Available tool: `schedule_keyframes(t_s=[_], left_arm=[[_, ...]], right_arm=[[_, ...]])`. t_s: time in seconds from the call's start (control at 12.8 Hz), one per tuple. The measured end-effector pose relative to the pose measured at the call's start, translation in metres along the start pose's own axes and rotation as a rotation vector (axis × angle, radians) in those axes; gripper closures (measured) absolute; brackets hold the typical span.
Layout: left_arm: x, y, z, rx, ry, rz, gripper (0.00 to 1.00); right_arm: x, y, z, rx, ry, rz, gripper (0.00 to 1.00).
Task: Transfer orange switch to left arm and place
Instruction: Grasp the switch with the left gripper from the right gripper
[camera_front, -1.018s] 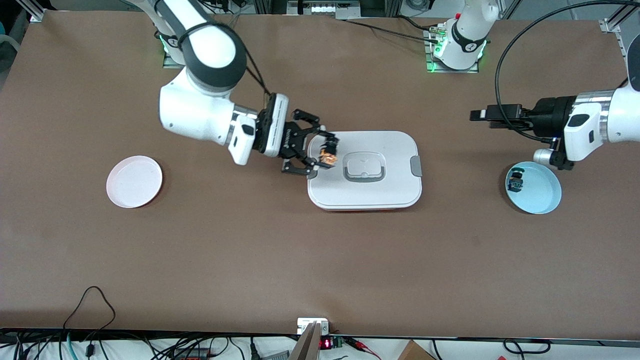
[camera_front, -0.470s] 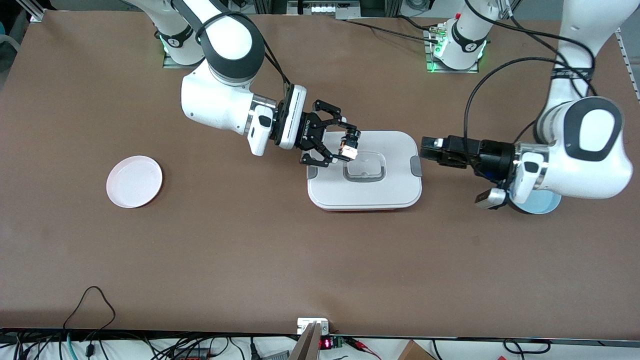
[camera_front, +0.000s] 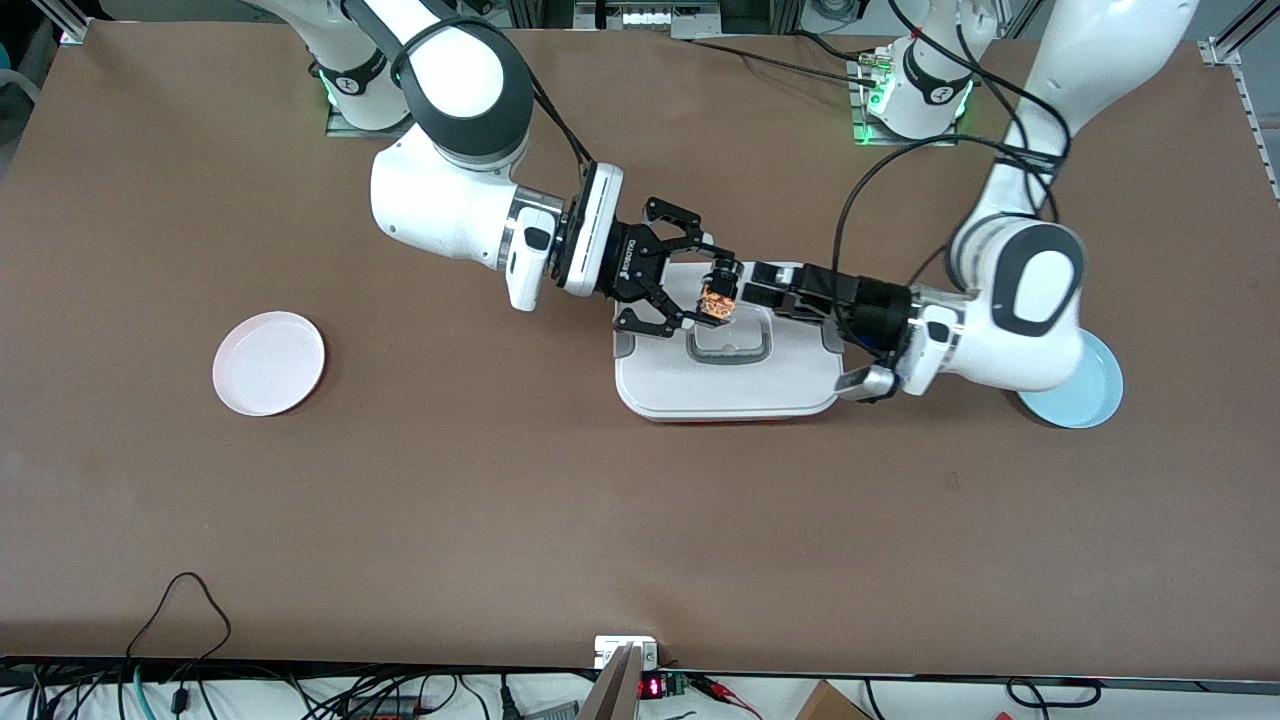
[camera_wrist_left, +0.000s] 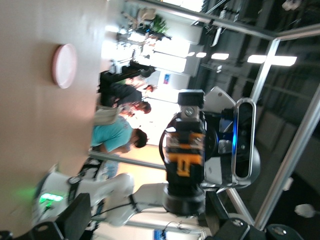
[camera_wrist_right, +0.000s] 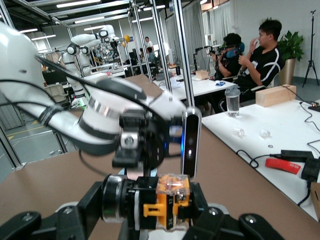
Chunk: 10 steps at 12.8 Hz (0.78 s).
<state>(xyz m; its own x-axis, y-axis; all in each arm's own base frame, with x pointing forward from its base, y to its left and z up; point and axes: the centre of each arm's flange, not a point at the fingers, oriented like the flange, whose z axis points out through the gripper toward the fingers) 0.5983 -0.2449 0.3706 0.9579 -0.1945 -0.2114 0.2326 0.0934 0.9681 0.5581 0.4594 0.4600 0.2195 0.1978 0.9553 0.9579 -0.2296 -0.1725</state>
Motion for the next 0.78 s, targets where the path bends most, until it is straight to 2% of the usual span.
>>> schedule_keyframes(t_s=[0.24,0.39,0.78], left_arm=[[0.002,-0.002,0.006,-0.099,0.050,-0.018,0.07],[0.006,-0.003,0.008,-0.133,0.070,-0.027,0.11],[0.008,0.002,0.007,-0.153,0.083,-0.017,0.67]], right_arm=[[0.002,-0.001,0.002,-0.002,0.025,0.012,0.27],[0.004,-0.004,0.004,0.001,0.030,0.010,0.27],[-0.006,0.000,0.007,-0.002,0.023,0.029,0.27]])
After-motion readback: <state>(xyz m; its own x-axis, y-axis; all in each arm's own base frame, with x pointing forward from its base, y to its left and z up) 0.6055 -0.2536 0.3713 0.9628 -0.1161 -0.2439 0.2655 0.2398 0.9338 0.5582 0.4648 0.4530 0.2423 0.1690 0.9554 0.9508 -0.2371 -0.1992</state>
